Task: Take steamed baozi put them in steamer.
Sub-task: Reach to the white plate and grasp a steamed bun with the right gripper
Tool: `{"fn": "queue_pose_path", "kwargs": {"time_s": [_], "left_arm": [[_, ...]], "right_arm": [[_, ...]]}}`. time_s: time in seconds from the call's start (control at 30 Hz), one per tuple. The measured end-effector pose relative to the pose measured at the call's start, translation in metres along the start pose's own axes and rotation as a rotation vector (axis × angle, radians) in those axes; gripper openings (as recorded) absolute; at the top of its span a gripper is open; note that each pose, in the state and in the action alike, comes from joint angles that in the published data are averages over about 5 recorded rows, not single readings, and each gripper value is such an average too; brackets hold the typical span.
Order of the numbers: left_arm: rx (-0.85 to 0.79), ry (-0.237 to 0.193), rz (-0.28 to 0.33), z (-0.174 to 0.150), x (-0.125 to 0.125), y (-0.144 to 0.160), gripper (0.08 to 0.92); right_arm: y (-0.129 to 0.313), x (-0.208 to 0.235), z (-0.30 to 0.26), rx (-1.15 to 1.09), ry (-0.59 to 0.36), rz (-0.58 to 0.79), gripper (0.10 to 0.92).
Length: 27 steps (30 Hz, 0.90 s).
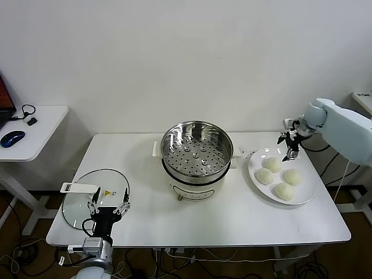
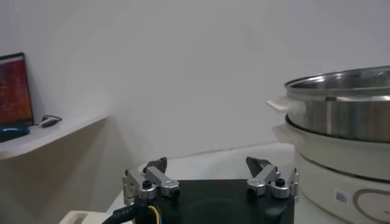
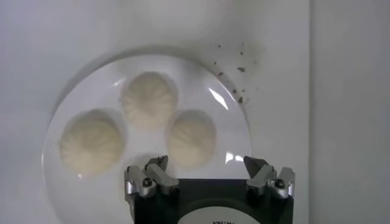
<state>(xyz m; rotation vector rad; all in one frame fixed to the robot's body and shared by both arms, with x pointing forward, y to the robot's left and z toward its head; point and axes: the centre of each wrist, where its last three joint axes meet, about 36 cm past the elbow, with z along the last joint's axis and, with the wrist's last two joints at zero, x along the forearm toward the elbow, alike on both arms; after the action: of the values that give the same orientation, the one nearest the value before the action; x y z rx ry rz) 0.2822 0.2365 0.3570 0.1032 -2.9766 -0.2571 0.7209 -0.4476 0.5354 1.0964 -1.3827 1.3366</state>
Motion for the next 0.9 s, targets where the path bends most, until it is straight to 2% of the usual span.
{"fn": "queue_pose_path", "kwargs": {"time_s": [0.9], "left_arm": [[-0.009, 0.016, -0.003, 0.013, -0.004, 0.001, 0.823]], "right_arm": [[0.004, -0.06, -0.002, -0.021, 0.026, -0.045, 0.823]]}}
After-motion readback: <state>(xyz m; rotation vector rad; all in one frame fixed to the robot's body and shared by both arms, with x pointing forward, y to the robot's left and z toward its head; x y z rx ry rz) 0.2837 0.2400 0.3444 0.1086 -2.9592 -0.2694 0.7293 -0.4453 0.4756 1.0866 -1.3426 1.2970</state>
